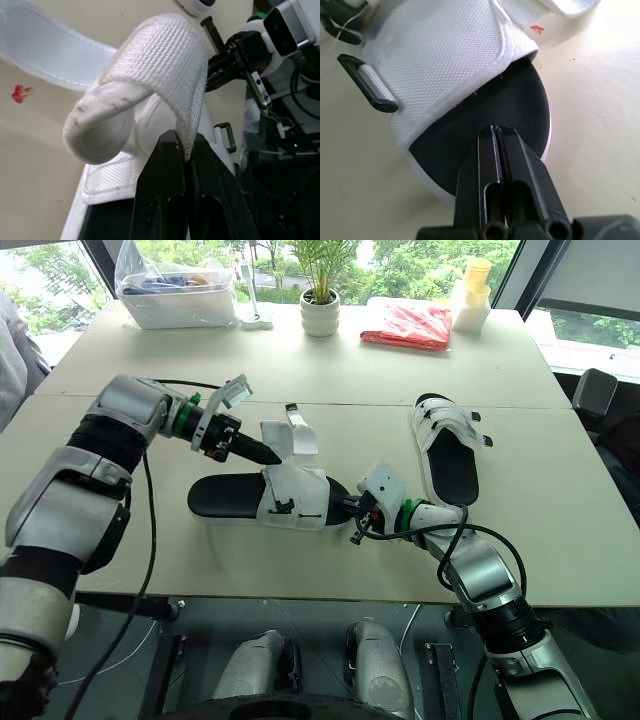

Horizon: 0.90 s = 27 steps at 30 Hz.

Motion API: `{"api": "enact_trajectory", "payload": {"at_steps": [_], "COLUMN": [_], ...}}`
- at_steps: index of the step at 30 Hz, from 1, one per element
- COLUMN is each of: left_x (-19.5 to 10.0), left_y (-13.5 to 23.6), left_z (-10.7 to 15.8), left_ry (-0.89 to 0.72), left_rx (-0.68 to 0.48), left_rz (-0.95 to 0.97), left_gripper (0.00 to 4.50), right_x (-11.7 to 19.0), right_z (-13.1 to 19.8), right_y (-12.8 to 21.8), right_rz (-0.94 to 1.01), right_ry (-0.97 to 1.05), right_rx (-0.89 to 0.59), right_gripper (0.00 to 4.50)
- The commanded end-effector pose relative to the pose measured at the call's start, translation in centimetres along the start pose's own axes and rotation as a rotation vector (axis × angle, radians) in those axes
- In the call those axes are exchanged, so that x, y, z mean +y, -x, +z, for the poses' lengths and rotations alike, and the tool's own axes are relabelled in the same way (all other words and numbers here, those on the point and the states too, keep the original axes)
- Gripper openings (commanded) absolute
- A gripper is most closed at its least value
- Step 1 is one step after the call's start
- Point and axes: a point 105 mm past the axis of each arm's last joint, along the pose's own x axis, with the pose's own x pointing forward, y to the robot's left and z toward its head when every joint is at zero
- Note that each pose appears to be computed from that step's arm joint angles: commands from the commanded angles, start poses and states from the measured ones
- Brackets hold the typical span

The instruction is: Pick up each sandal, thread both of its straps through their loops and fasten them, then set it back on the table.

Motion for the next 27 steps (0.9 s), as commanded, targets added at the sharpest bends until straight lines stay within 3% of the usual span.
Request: {"api": "enact_trajectory", "payload": {"at_steps": [1, 8, 18, 23, 27], "left_x": [-1.1, -1.3, -0.8, -0.3, -0.6], "left_y": [0.1, -0.2, -0.7, -0.8, -0.4], "left_z": [1.4, 1.5, -0.8, 0.2, 0.7], "left_ry": [-0.057, -0.067, -0.136, -0.130, -0.096], "left_rx": [-0.031, -0.035, 0.099, 0.038, -0.006], "left_rz": [-0.043, -0.067, -0.050, -0.024, -0.040], "left_gripper": [0.10, 0.10, 0.10, 0.10, 1.27], "right_x": [0.5, 0.5, 0.5, 0.4, 0.4], "right_z": [-2.4, -2.5, -2.4, -2.3, -2.3], "right_y": [-0.1, 0.0, -0.1, -0.1, -0.1], "right_rz": [0.002, -0.003, -0.005, -0.005, -0.003], "right_ry": [-0.048, -0.056, -0.055, -0.054, -0.055], "right_rx": [0.089, 0.092, 0.088, 0.085, 0.085], "right_gripper": [0.00, 0.00, 0.00, 0.00, 0.00]}}
